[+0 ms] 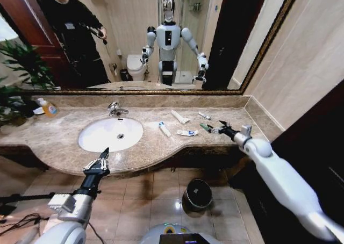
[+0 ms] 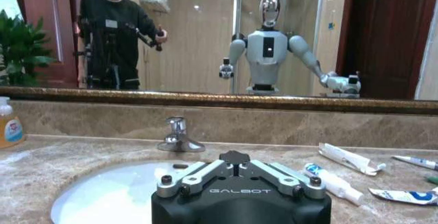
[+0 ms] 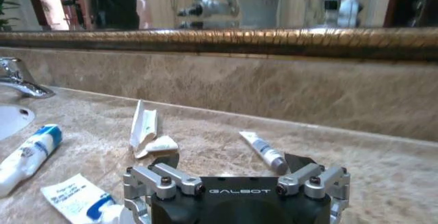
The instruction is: Pick up the trash from the sink and place it in the trash bin.
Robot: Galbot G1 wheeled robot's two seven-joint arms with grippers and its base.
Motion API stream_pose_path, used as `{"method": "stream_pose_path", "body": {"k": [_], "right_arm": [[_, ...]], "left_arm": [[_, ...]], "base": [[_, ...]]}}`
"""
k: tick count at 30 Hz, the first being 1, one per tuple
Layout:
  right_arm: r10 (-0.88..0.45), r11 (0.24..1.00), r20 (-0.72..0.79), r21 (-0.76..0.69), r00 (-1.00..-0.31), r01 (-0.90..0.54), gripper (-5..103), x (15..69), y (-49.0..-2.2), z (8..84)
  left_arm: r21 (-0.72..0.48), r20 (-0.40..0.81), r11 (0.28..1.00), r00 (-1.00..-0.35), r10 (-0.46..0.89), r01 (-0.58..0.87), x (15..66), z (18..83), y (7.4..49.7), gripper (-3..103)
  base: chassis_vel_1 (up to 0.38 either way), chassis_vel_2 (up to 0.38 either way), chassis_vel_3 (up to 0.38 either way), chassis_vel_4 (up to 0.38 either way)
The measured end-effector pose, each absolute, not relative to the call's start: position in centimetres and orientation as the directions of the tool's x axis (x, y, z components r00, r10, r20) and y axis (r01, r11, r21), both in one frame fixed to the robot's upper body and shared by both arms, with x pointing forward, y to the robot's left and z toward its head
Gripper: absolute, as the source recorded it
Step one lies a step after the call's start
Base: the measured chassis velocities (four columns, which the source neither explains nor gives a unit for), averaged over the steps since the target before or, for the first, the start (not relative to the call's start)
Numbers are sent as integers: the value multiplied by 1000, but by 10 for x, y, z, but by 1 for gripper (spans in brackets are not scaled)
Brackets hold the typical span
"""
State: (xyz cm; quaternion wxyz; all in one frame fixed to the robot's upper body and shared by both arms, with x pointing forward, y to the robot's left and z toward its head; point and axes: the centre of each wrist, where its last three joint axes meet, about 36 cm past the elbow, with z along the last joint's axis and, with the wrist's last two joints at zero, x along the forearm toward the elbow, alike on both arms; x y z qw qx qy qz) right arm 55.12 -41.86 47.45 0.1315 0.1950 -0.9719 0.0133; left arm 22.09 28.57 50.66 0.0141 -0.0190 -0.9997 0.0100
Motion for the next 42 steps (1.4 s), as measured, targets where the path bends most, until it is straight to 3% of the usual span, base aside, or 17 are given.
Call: {"method": "stream_pose_path", "body": {"k": [10,30,33,34,35,37,39,41,42], "right_arm": [[-358,930,371,67,-857,-360,100,564,-409,468],[-342,933,389,33,-856,-358,101,543,-410,452],[-342,933,390,32,-855,-359,98,541,-409,451],[-342,933,390,31,-855,-359,88,540,-409,451],[-342,933,390,31,-855,-359,88,540,-409,451],[-337,935,391,28,-856,-355,78,540,-410,451],[-335,935,392,27,-857,-353,78,539,-410,451],[-334,935,392,26,-857,-352,61,539,-411,452],[-334,935,392,26,-857,-352,61,539,-411,452]], "left_arm": [[-21,28,999,-999,38,38,221,507,286,0],[-21,28,999,-999,38,38,221,507,286,0],[-20,28,999,-999,38,38,221,507,286,0],[-21,28,999,-999,38,38,221,507,286,0],[-21,28,999,-999,38,38,221,507,286,0],[-21,28,999,-999,38,38,221,507,286,0],[-21,28,999,-999,38,38,221,507,286,0],[-21,28,999,-999,38,38,221,507,286,0],[-21,28,999,-999,38,38,221,507,286,0]], "base": [[0,0,0,0],[0,0,0,0],[0,0,0,0],[0,0,0,0],[0,0,0,0],[0,0,0,0],[0,0,0,0],[0,0,0,0],[0,0,0,0]]}}
